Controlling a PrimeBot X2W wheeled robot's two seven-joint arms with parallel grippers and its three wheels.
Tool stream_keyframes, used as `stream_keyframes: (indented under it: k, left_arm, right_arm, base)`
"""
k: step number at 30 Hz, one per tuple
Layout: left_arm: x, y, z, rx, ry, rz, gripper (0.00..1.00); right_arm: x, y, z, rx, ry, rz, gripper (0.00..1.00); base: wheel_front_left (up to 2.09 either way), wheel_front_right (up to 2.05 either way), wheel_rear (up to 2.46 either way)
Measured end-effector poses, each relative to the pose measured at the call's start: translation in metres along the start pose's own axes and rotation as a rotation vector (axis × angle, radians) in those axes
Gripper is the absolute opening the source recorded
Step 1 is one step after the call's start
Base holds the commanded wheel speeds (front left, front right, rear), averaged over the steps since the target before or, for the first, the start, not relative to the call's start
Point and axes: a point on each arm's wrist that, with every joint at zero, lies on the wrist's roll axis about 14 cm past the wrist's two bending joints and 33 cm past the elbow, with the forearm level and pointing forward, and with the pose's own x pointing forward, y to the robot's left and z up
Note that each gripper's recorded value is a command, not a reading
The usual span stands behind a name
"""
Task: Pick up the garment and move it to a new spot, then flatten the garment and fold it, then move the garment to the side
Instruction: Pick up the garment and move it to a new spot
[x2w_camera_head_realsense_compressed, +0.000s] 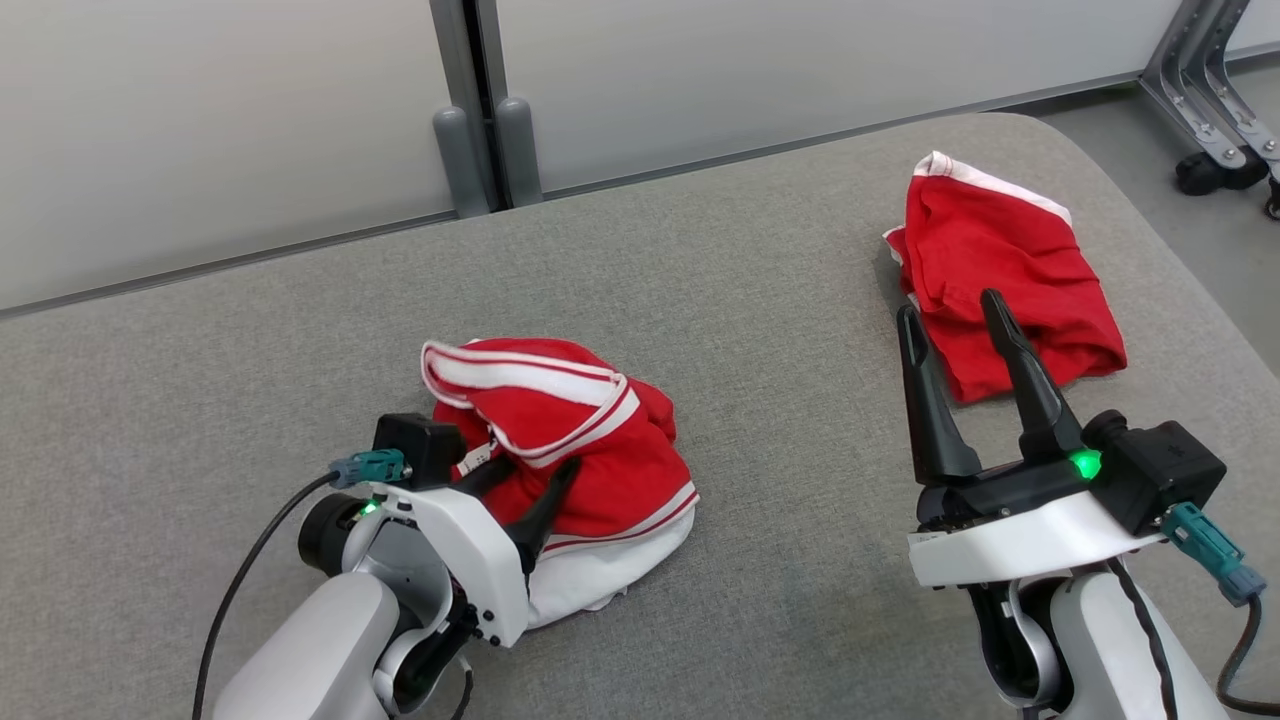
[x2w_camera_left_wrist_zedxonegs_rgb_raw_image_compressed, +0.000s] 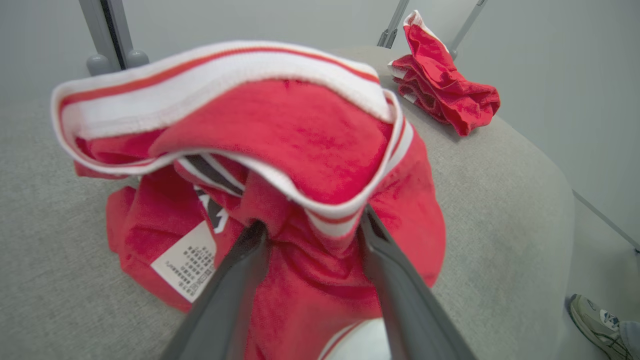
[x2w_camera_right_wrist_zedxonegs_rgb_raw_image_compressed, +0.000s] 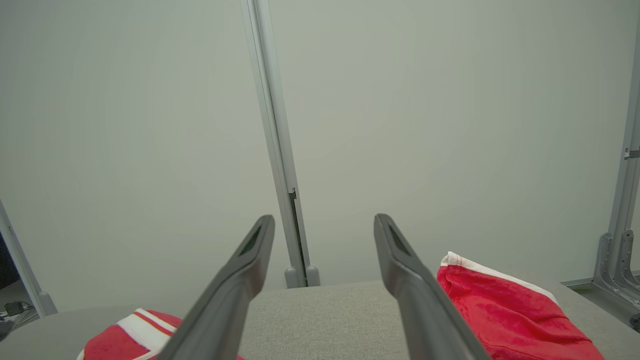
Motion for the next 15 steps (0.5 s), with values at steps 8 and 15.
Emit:
stream_keyframes:
  k: [8, 15]
  left_arm:
    - [-0.016, 0.018, 0.023, 0.078, -0.069, 0.054, 1.0]
    - [-0.059, 0.051, 0.068, 0.171, -0.222, 0.191, 1.0]
  right_arm:
    - [0.002, 0.016, -0.008, 0.021, 0.017, 0.042, 1.0]
    - [0.01, 0.024, -0.007, 0.007, 0.011, 0.078, 1.0]
  base:
    - [0.0, 0.0, 0.0]
    - [0.0, 0.0, 0.0]
